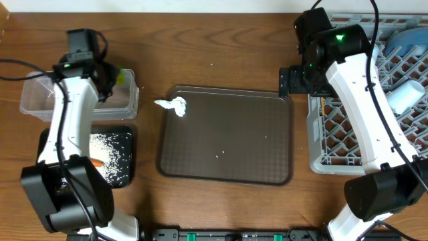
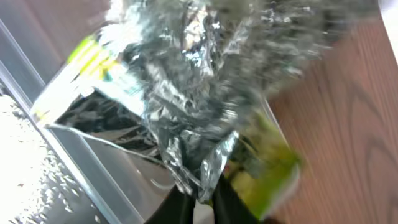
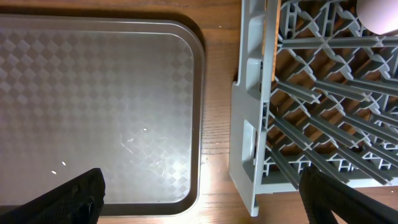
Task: Sort waste into correct bins and load items into the dishwasher rack
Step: 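Carry the foil wrapper left and drop it into the clear bin, then move the left gripper to the white tissue and grasp it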
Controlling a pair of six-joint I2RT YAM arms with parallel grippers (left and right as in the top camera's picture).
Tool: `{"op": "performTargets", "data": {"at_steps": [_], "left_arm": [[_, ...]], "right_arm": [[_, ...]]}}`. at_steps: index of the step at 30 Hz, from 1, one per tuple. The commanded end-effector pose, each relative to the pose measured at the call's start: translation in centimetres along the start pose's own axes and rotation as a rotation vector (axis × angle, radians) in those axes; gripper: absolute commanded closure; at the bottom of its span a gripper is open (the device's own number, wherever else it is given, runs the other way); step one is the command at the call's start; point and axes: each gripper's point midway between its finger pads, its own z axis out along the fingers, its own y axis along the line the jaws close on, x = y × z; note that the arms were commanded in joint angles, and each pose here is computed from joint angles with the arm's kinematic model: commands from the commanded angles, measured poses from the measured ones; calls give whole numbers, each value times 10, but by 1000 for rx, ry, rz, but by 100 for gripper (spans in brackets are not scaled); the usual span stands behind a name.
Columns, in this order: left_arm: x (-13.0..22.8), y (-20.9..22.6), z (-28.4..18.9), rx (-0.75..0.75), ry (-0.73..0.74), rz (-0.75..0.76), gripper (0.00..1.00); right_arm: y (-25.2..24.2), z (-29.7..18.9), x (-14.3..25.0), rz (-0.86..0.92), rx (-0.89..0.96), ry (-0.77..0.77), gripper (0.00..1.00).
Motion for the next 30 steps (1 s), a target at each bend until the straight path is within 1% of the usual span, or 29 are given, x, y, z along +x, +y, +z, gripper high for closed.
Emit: {"op": "performTargets", "data": {"at_steps": [1,2,4,5,6,8,11,13,16,23,27,30], "left_arm": [[-14,13,0,-21,-27,38,77],[-17,16,1,-26,-28,38,74],[-19,18,1,-30,-28,43,63],[-19,19,1,-31,-28,60,55],[-19,18,1,-31,-26,81,38],[-15,19,1,-38,-16,108,20],[-5,22,-1,-44,27,116,19],[6,19,-3,-22,78,120,21],[27,8,-9,30,156,140,23],[78,-21,-22,68,224,242,23],[115,-36,-31,70,264,226,23],[138,-38,-37,39,284,178,22]], "right_arm": [[-1,-4,0,14,3,-13,1],[-1,-4,0,14,3,-13,1],[-1,-4,0,14,3,-13,1],[-1,-4,0,14,3,-14,1],[-1,-4,0,14,3,-13,1],[-1,-4,0,14,3,-14,1],[-1,-4,0,13,3,-13,1],[-1,-4,0,14,3,-13,1],[-1,-4,0,14,3,-14,1],[-1,-4,0,14,3,-14,1],[-1,-4,0,13,3,-13,1],[-1,-4,0,14,3,-14,1]]}}
